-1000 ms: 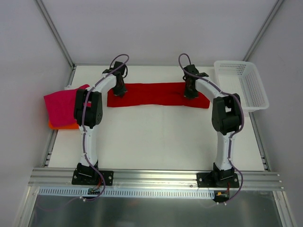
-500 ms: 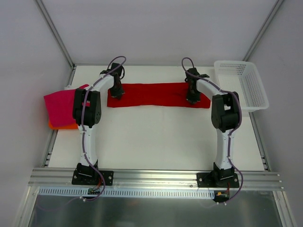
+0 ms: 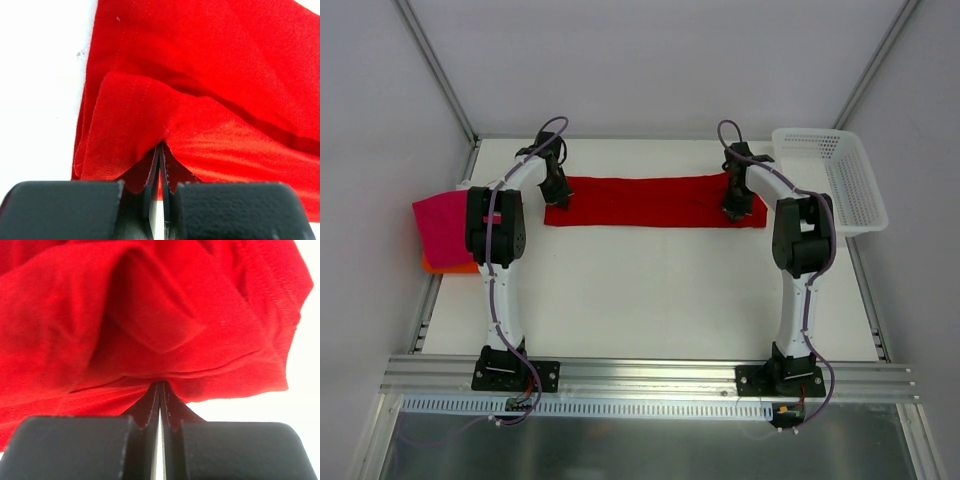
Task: Fold and stack the t-shirts
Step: Fold the tshirt
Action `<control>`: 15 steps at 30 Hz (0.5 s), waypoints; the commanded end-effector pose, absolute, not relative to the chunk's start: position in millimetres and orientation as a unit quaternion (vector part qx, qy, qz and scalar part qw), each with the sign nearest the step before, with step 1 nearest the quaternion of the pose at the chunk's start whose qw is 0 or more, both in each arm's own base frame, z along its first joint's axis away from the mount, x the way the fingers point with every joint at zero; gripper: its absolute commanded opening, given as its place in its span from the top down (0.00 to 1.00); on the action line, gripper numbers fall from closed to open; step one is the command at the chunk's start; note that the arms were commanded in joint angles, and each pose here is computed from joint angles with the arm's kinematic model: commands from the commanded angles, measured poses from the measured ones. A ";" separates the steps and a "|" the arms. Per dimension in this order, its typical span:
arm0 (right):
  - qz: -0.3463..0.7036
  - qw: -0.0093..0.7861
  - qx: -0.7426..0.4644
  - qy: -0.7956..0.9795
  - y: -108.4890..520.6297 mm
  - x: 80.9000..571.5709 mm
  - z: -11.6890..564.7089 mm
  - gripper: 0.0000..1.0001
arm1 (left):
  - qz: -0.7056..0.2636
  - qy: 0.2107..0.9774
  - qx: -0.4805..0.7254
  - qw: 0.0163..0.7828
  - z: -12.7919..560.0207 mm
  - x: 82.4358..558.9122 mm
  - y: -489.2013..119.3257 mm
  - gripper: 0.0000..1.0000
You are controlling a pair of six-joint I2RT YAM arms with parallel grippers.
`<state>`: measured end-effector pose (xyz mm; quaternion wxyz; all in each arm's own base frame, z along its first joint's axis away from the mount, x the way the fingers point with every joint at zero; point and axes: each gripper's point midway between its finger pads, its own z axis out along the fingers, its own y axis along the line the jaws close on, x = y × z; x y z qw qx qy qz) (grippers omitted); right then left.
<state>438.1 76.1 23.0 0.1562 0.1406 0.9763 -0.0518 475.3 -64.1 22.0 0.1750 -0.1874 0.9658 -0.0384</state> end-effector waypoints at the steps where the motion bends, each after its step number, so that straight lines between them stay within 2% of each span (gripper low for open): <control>1: -0.093 0.125 0.140 0.978 46.0 428.9 20.7 0.99 | 0.000 0.970 -0.193 0.151 6.7 464.9 -37.8 1.00; 6: -0.098 0.136 0.130 0.977 41.2 436.0 31.1 1.00 | 0.011 0.962 -0.205 0.180 32.4 464.7 -32.2 1.00; 9: -0.093 0.183 0.122 0.971 39.5 447.5 60.3 0.94 | 0.018 0.950 -0.213 0.226 70.5 466.7 -27.8 1.00; 10: -0.086 0.211 0.121 0.966 39.8 451.4 82.2 0.92 | 0.015 0.946 -0.214 0.242 82.5 467.5 -30.3 0.84; 11: -0.083 0.230 0.119 0.962 39.5 454.8 93.9 0.91 | 0.014 0.941 -0.221 0.257 90.9 467.7 -30.9 0.74; 12: -0.078 0.246 0.119 0.959 40.3 456.2 105.8 0.91 | 0.011 0.931 -0.223 0.288 115.8 468.9 -31.5 0.71; 15: -0.053 0.300 0.119 0.945 43.4 456.2 149.2 0.84 | 0.013 0.915 -0.216 0.339 154.4 467.8 -41.1 0.47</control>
